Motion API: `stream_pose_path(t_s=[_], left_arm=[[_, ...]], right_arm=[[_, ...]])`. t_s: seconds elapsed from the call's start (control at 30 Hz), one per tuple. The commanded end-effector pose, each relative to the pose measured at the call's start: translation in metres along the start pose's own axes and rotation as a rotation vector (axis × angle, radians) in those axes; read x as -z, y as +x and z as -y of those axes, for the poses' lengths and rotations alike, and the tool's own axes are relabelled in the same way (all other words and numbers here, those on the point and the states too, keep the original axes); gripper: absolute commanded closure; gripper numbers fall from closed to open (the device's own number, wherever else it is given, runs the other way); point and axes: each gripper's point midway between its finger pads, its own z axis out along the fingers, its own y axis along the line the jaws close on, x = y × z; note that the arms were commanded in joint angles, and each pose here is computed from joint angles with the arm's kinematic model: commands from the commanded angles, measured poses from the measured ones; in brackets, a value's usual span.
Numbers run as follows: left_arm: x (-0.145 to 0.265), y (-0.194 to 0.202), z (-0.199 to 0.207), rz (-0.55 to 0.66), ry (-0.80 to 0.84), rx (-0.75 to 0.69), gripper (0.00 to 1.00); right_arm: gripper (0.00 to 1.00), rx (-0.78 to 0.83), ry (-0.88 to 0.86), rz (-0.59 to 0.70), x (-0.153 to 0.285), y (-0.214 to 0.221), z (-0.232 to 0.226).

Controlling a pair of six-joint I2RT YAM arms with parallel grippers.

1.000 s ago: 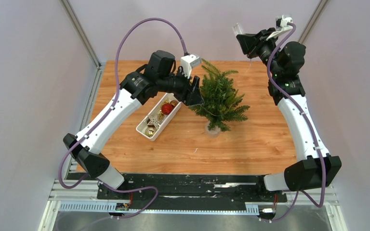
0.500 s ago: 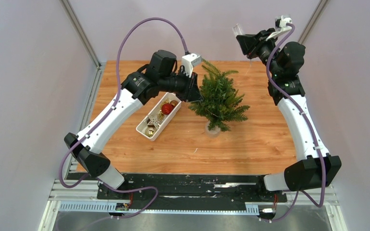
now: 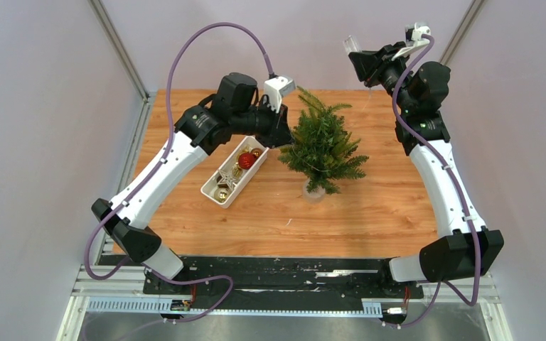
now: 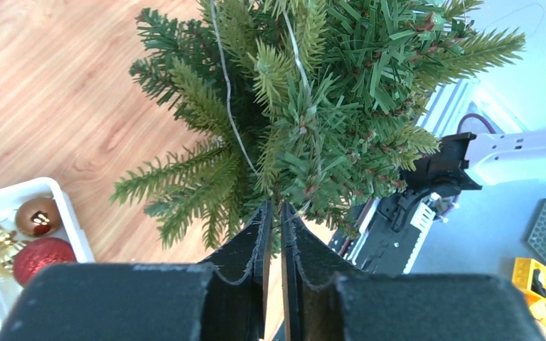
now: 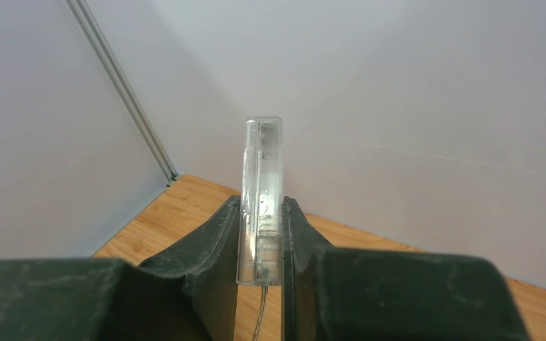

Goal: Decorate the small christmas tree
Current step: Wrap the decoration item around the Christmas tree.

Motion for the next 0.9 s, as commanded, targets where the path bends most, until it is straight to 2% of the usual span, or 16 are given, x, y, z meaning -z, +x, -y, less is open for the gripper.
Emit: stream_pose_path(t_s=[0.0,0.13,0.27,0.4,0.5,0.53,0.7,0.87], left_arm=[[0.031,-0.016,-0.008,0.076,-0.067,-0.058,0.8],[0.033,-0.015,-0.012,0.081,-0.068,-0.058,0.71],[0.028,-0.01,-0.013,0.066,-0.056,-0.054,0.68],[0.027,-0.011,-0.015,0.07,-0.06,-0.06,0.8],[0.029,-0.014,-0.015,0.078,-0.065,-0.072,0.96],[0.03,-0.015,-0.015,0.079,-0.066,-0.074,0.99],[0.045,-0.034,-0.013,0.137,-0.072,-0.099,1.0],[0.052,-0.046,-0.033,0.172,-0.134,-0.1,1.0]], right_arm=[[1.0,0.043,-0.028,0.057,0.004,-0.023,-0.009],[1.0,0.049,-0.041,0.053,0.004,-0.023,-0.012],[1.0,0.047,-0.042,0.052,0.005,-0.023,-0.012],[1.0,0.047,-0.048,0.054,0.005,-0.024,-0.014],[1.0,0.047,-0.052,0.054,0.006,-0.025,-0.015],[1.0,0.046,-0.055,0.054,0.005,-0.025,-0.016],[1.0,0.038,-0.08,0.09,0.003,-0.042,-0.023],[1.0,0.015,-0.173,0.172,-0.003,-0.069,-0.041]])
